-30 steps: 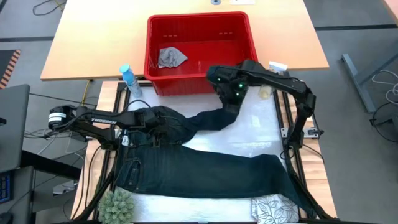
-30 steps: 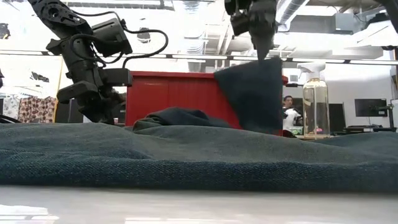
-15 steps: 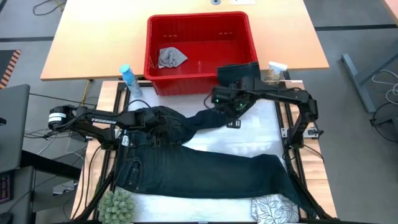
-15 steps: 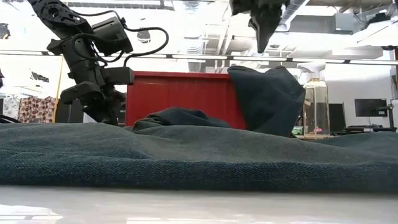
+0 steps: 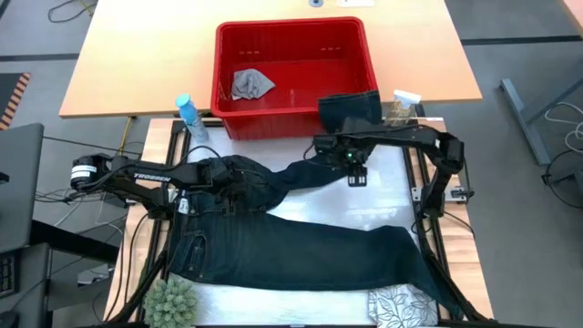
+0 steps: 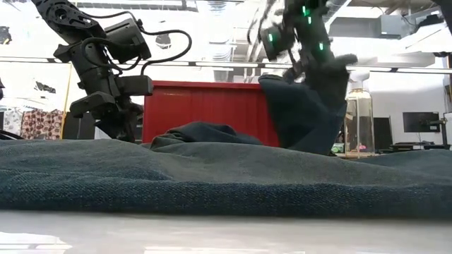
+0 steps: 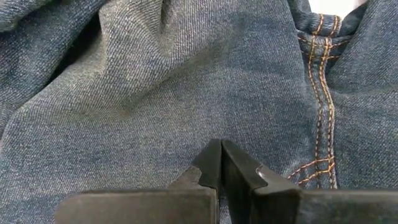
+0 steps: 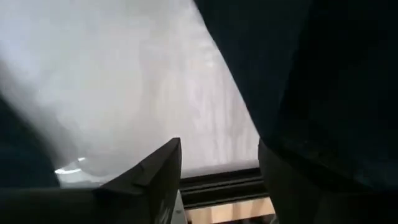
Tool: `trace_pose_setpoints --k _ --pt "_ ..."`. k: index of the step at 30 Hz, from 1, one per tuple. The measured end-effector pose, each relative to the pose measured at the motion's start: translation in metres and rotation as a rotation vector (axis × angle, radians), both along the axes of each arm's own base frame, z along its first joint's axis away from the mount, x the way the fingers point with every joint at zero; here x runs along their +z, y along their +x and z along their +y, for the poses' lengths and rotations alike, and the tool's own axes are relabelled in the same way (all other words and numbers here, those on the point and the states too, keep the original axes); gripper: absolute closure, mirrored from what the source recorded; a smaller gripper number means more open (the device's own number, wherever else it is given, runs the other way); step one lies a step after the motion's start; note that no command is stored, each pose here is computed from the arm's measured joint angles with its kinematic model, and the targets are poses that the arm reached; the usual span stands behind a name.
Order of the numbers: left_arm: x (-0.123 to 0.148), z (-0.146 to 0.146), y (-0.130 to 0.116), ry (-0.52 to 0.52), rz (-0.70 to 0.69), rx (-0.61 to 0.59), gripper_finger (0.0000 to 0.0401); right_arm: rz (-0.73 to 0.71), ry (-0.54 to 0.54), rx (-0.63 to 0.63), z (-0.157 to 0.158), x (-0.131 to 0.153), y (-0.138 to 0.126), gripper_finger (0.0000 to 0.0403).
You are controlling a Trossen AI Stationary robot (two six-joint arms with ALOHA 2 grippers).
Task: Fold laundry
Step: Fold the dark blue pants
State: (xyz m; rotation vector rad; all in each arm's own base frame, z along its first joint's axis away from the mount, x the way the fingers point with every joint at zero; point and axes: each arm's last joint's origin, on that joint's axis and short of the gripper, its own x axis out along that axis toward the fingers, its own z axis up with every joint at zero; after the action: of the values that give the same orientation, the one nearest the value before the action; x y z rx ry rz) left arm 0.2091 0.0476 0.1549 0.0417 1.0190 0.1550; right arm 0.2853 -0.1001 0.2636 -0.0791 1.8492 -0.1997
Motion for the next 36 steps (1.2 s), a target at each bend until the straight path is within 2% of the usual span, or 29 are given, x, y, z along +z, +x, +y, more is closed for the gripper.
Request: trace_pose_setpoints --k 3,6,9,11,14,15,16,21,25,30,36 --pt "0.000 0.000 0.000 0.000 0.000 0.000 0.0401 0.032 -0.034 -0.018 -0.013 -0.018 -0.007 0.0163" --pt "0.000 0.000 0.000 0.000 -0.002 0.000 0.0401 0.019 -0.024 -0.038 -0.021 -0.030 -0.011 0.0170" --pt "0.000 0.000 0.000 0.000 -0.002 0.001 0.0401 0.017 -0.023 -0.051 -0.024 -0.037 -0.013 0.0190" --pt "0.000 0.000 0.000 0.000 -0.002 0.001 0.0401 0.032 -0.039 -0.045 -0.023 -0.037 -0.014 0.0232" --pt "0.000 0.000 0.000 0.002 -0.001 -0.001 0.0401 0.058 -0.037 -0.028 -0.019 -0.036 -0.014 0.0349" --pt "0.000 0.000 0.000 0.002 -0.001 -0.003 0.0401 0.071 -0.033 -0.027 -0.017 -0.036 -0.015 0.0373" --pt "0.000 0.000 0.000 0.002 -0.001 -0.003 0.0401 0.082 -0.032 -0.035 -0.016 -0.035 -0.016 0.0380" --pt "0.000 0.000 0.000 0.002 -0.001 -0.003 0.0401 0.102 0.049 -0.120 -0.004 -0.020 -0.016 0.0382" --pt "0.000 0.000 0.000 0.003 -0.001 -0.003 0.0401 -0.066 0.209 -0.240 0.007 0.001 -0.007 0.0382" --pt "0.000 0.000 0.000 0.003 -0.003 -0.004 0.0401 -0.217 0.272 -0.402 0.014 0.025 0.008 0.0382" --pt "0.000 0.000 0.000 0.013 0.000 -0.019 0.0401 -0.356 0.525 -0.409 0.049 0.064 0.025 0.0382"
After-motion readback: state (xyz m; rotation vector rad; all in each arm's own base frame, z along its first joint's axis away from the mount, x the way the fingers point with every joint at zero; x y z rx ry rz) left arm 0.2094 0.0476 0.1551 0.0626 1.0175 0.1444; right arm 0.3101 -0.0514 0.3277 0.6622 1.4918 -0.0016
